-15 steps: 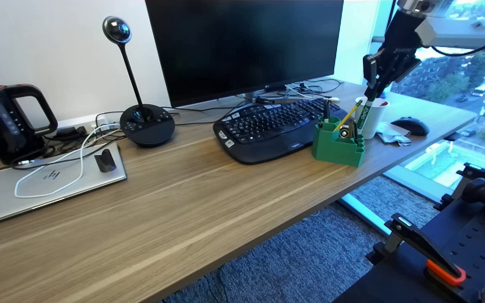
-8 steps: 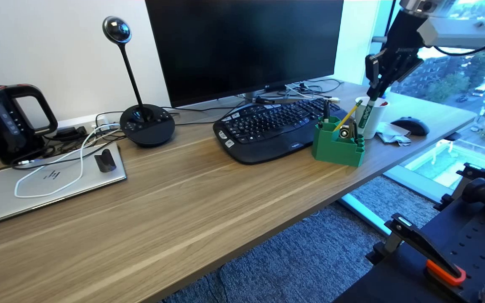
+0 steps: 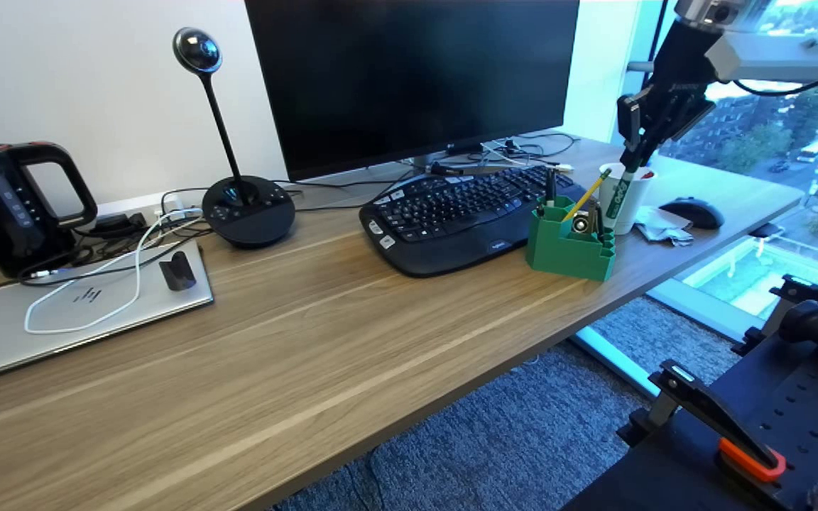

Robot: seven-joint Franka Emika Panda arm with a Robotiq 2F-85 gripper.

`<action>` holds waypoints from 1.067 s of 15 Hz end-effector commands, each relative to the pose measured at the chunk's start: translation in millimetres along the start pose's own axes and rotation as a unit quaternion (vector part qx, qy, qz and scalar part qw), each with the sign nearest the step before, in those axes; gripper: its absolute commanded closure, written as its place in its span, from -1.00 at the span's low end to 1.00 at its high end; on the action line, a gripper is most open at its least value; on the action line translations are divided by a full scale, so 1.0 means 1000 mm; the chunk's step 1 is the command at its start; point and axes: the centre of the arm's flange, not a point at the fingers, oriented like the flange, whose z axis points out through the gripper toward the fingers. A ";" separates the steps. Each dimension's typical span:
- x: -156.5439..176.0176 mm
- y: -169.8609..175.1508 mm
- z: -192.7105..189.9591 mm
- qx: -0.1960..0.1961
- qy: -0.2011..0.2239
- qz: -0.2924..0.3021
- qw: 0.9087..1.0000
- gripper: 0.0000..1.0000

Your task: Remove the pen from the cup and put it in the green holder

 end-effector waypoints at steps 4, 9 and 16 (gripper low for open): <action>-0.001 0.000 0.002 -0.006 0.004 -0.010 1.000 0.90; 0.000 0.003 0.003 -0.009 0.004 -0.012 1.000 0.90; 0.000 0.005 0.003 -0.011 0.004 -0.014 1.000 0.90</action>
